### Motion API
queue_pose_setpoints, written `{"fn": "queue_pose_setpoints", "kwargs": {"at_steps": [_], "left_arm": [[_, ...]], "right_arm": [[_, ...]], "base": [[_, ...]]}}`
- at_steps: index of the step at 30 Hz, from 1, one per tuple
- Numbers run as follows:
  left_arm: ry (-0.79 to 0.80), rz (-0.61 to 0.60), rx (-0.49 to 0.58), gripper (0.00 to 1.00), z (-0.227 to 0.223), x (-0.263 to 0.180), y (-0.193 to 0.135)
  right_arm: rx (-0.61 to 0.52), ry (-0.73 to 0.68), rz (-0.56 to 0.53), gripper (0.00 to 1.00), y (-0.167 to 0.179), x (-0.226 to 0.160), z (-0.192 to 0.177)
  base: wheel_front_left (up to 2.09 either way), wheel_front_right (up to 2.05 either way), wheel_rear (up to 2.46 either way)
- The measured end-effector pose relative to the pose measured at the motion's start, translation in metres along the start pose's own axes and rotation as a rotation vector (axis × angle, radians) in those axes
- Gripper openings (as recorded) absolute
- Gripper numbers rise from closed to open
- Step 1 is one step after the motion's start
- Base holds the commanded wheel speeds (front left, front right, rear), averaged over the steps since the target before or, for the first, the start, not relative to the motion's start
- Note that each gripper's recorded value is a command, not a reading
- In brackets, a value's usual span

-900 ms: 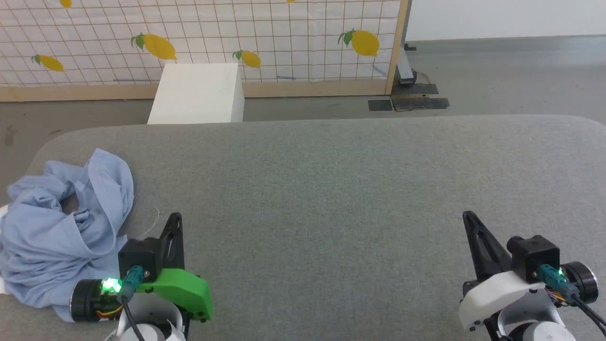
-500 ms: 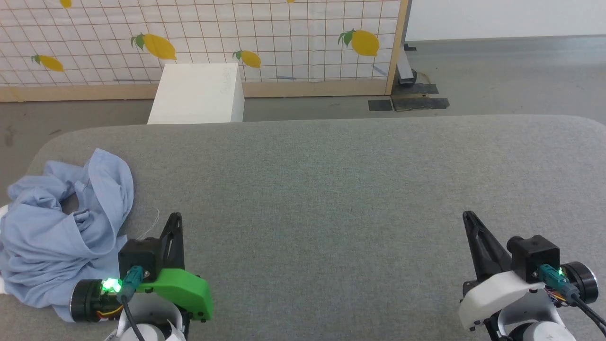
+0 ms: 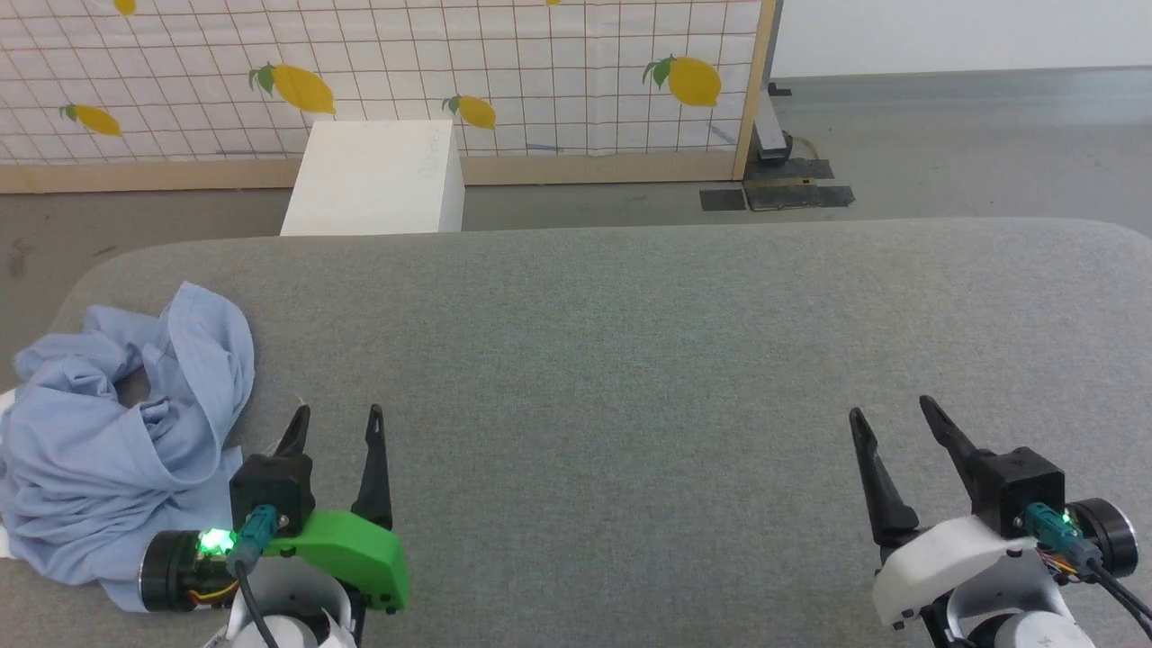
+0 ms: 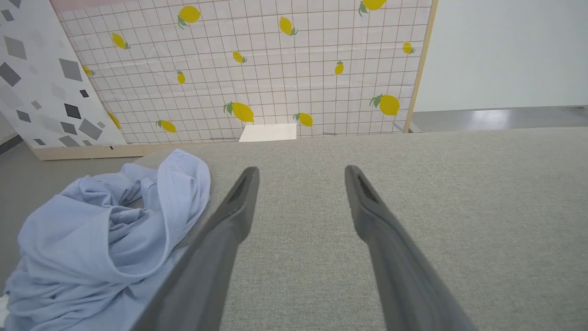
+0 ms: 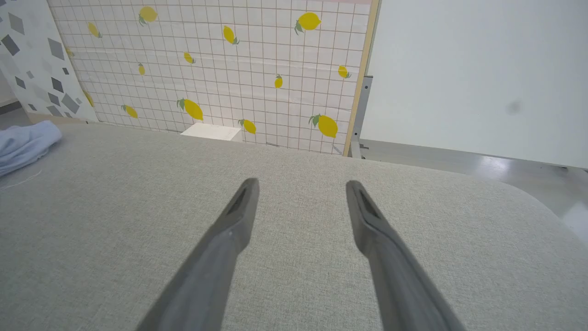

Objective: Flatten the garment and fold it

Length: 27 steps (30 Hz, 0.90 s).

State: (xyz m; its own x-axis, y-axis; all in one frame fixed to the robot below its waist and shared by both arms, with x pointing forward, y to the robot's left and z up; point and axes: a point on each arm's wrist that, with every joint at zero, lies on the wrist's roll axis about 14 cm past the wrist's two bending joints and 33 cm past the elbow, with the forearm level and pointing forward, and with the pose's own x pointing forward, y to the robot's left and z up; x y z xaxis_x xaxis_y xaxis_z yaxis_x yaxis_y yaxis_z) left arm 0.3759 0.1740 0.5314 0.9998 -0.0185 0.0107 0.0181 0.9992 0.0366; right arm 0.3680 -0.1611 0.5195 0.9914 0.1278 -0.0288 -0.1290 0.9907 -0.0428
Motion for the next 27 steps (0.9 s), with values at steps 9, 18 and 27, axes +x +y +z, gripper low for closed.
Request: {"fn": "queue_pose_setpoints", "kwargs": {"at_steps": [9, 18, 27], "left_arm": [[0.002, 0.018, -0.008, 1.0, -0.004, -0.003, 0.004], [0.003, 0.068, -0.014, 1.0, -0.007, -0.011, 0.017], [-0.003, 0.138, -0.02, 1.0, -0.009, -0.023, 0.036]], "right_arm": [[0.002, -0.004, 0.012, 1.0, 0.003, 0.003, -0.001], [0.005, -0.016, 0.048, 1.0, 0.015, 0.011, 0.0], [0.014, -0.025, 0.105, 1.0, 0.033, 0.021, 0.001]], "base": [[0.0, 0.0, 0.0], [0.0, 0.0, 0.0], [0.0, 0.0, 0.0]]}}
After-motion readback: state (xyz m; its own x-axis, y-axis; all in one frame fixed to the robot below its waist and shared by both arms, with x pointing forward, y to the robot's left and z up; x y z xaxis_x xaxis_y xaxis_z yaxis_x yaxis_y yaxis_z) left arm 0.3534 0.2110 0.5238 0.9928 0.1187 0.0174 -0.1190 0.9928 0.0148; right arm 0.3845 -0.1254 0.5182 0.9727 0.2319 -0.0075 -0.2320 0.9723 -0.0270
